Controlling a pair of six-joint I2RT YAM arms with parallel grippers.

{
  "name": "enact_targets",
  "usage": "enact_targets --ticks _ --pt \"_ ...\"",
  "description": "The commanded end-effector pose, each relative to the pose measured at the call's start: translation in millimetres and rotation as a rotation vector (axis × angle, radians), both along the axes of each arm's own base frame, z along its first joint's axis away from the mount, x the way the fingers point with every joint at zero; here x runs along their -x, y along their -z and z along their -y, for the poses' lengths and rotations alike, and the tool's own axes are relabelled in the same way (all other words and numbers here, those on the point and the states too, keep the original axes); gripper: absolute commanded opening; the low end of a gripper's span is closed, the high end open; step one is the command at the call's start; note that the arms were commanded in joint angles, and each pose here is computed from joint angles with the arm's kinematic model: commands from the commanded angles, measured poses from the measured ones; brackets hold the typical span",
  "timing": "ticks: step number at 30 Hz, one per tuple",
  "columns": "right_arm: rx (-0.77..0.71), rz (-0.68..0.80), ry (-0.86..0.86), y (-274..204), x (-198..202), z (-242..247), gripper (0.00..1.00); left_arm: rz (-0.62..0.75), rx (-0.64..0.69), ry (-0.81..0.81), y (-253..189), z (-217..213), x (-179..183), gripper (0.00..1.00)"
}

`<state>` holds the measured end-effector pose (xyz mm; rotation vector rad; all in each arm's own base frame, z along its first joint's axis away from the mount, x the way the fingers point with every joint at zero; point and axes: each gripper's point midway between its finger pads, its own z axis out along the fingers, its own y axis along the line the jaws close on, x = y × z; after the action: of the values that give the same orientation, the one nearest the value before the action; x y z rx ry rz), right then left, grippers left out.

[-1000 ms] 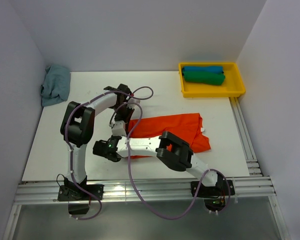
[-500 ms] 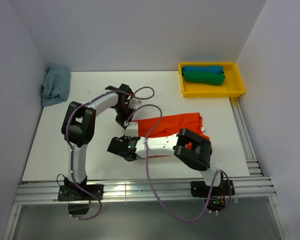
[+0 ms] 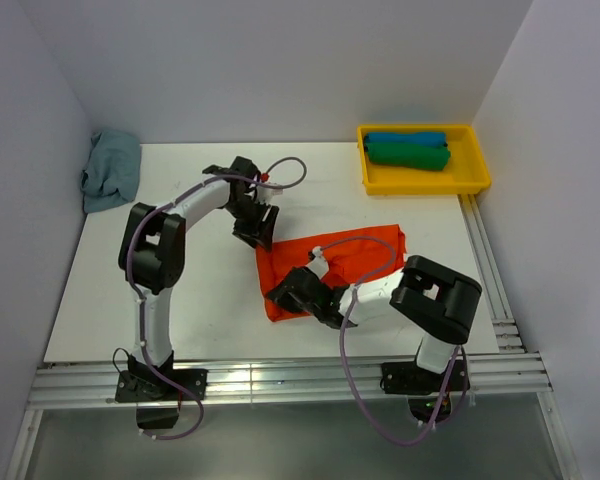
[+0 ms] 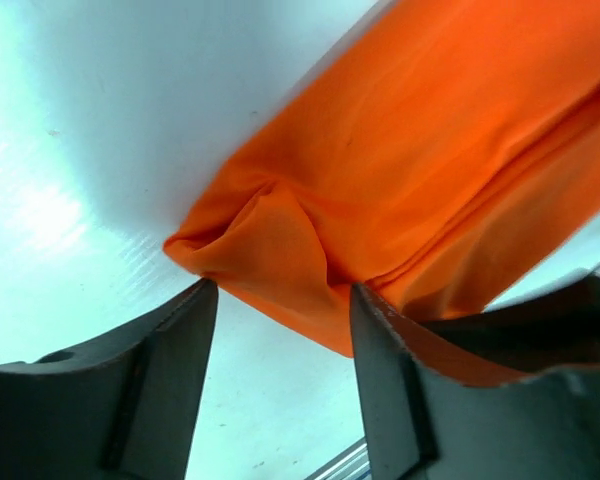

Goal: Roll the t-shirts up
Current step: Roll the tshirt

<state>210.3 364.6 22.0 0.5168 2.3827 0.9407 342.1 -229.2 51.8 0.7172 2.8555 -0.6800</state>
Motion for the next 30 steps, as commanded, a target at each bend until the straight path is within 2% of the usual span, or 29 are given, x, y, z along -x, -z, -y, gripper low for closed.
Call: enact_targets --ticks 1,5,12,21,24,27,28,30 --pt "-0.262 -0.052 0.009 -20.5 6.1 -9.3 0.20 0.151 0.178 -0.005 -54.2 7.7 -25.6 0.63" --pt "-0.363 -0.112 0.047 -10.3 7.3 -4.8 0.19 0.133 0.266 0.005 -54.6 0.8 -14.1 0.63" --pt "-0.545 -0.161 0.068 -9.9 9.9 -4.5 0.16 0.074 0.287 0.007 -16.1 -8.8 8.3 0.63" --pt "-0.547 -0.181 0.082 -0.8 11.6 -1.6 0.16 0.018 0.298 -0.013 17.2 -0.4 16.5 0.62" --pt "-0.539 -0.177 0.076 -0.6 10.4 -3.4 0.16 0.016 0.276 -0.042 15.2 4.6 11.2 0.56" --pt "-0.519 -0.182 0.068 3.0 11.3 -5.3 0.19 0.008 0.238 -0.045 18.6 5.2 12.8 0.35" --pt "-0.505 -0.176 0.054 3.0 12.0 -6.4 0.20 0.005 0.219 -0.041 18.9 6.2 13.5 0.23" --pt "-0.452 -0.177 0.047 8.8 11.8 -5.9 0.26 0.012 0.180 -0.032 21.4 5.0 13.6 0.08"
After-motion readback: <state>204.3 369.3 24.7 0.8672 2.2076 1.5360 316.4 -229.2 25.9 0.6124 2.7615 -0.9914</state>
